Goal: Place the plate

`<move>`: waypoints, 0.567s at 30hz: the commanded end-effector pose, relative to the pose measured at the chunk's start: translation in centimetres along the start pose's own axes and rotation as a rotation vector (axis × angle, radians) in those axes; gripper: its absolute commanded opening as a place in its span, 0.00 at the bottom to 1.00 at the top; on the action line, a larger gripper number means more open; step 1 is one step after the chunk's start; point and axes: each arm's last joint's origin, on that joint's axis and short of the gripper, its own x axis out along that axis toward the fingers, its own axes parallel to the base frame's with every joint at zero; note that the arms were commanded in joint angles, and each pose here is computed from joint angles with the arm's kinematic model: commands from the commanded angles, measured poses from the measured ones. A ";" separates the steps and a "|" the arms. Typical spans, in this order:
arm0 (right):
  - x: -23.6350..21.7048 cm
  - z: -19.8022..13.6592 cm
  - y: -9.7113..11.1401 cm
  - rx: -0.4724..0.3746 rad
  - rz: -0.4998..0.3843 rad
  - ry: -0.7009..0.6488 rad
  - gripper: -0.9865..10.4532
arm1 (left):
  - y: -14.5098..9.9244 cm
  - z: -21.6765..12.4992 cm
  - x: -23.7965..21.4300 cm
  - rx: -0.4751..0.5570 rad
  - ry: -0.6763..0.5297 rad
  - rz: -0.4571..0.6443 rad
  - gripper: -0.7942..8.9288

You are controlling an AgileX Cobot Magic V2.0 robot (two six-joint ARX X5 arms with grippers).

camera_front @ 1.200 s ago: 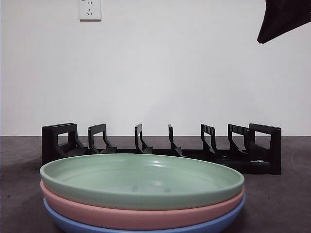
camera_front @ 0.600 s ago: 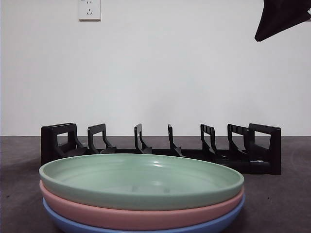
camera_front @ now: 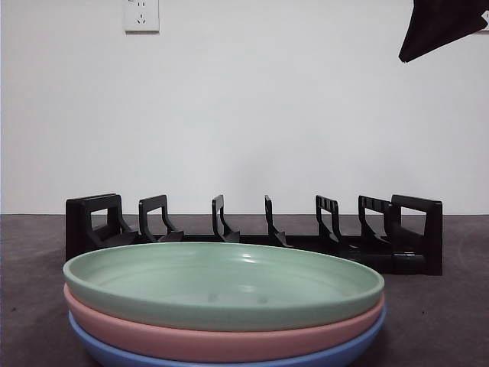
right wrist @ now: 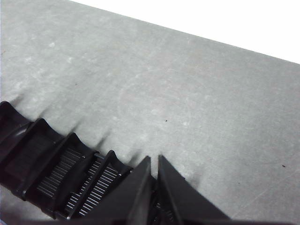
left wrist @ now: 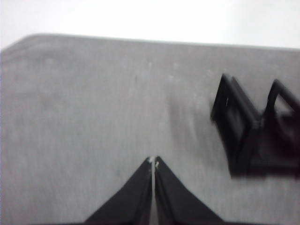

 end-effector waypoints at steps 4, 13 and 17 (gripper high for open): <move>0.1 0.6 0.0 0.001 0.003 -0.027 0.11 | 0.1 -0.5 0.1 0.000 0.004 0.006 0.09; 0.1 1.0 0.0 -0.008 0.000 -0.064 0.11 | 0.1 -0.5 0.1 -0.001 0.000 0.006 0.09; 0.1 1.0 0.0 -0.010 -0.001 -0.070 0.11 | 0.1 -0.5 0.1 -0.001 0.000 0.006 0.09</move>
